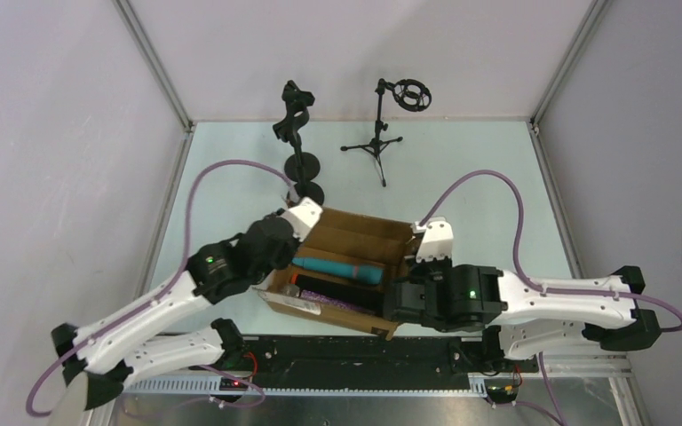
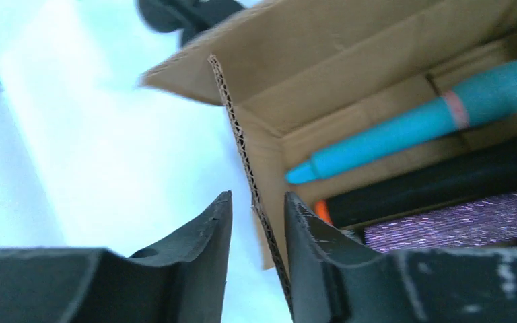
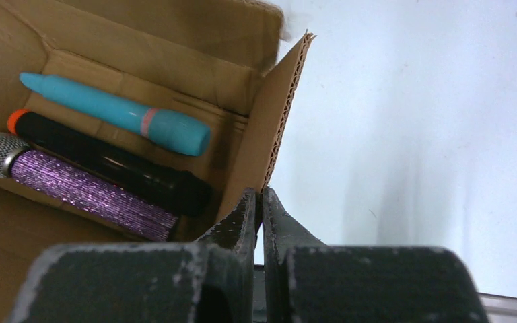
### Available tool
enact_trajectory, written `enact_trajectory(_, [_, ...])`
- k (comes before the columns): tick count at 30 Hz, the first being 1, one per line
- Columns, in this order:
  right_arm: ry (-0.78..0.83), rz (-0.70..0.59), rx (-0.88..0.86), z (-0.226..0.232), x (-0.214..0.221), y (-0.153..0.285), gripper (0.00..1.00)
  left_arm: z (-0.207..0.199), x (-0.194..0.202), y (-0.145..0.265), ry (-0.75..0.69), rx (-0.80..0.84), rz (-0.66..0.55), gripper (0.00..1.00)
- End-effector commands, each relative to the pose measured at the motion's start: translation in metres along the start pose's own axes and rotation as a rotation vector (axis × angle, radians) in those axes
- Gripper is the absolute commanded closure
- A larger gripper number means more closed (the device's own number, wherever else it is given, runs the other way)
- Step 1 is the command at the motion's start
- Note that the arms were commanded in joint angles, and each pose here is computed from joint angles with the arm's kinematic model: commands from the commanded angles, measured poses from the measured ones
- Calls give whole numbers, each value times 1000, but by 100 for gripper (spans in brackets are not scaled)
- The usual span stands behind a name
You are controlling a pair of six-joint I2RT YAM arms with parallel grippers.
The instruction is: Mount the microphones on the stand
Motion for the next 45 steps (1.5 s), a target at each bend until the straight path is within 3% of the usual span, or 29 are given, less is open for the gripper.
enact_trajectory(1, [21,100,18,-12,39,-3,100,35,-12,22,1,-96,-88,69])
enact_trajectory(5, [-36,116,11,-19,48,-8,100,37,-2,25,58,-70,-92,83])
enact_trajectory(9, [-102,154,-10,-22,60,-15,98,40,0,23,80,-51,-80,91])
enact_trajectory(10, [-116,162,-26,-23,61,-14,94,38,0,21,79,-39,-73,93])
enact_trajectory(13, [-150,138,-75,-19,49,-14,63,33,-8,20,82,-3,-72,100])
enact_trajectory(17, [-138,39,-151,-22,6,-4,41,24,-43,32,75,71,-148,100])
enact_trajectory(20, [-179,-76,-226,-22,-45,10,38,17,-55,39,59,132,-172,100])
enact_trajectory(24, [-91,-215,-324,-6,-98,23,41,16,-43,34,55,132,-148,100])
enact_trajectory(29, [14,-237,-414,50,-129,14,42,26,-12,17,36,44,-75,100])
enact_trajectory(32, [96,-203,-484,84,-119,-1,43,34,-1,9,10,-22,-47,89])
enact_trajectory(37, [160,-115,-531,121,-87,-28,46,46,7,2,-17,-116,-11,42])
enact_trajectory(42, [192,-57,-575,132,-53,-35,51,56,16,0,-50,-176,6,31])
enact_trajectory(45, [196,-54,-621,132,-37,-28,52,55,23,0,-71,-159,17,39])
Point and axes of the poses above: each gripper's point midway between its finger pads, its own y axis back along the fingers, its own z axis along the line the jaws close on, x = y × z, the point moved 2 cm from there along y, back along the fingers, and after that the axes turned 15 degrees about y, right-handed, at the moved point
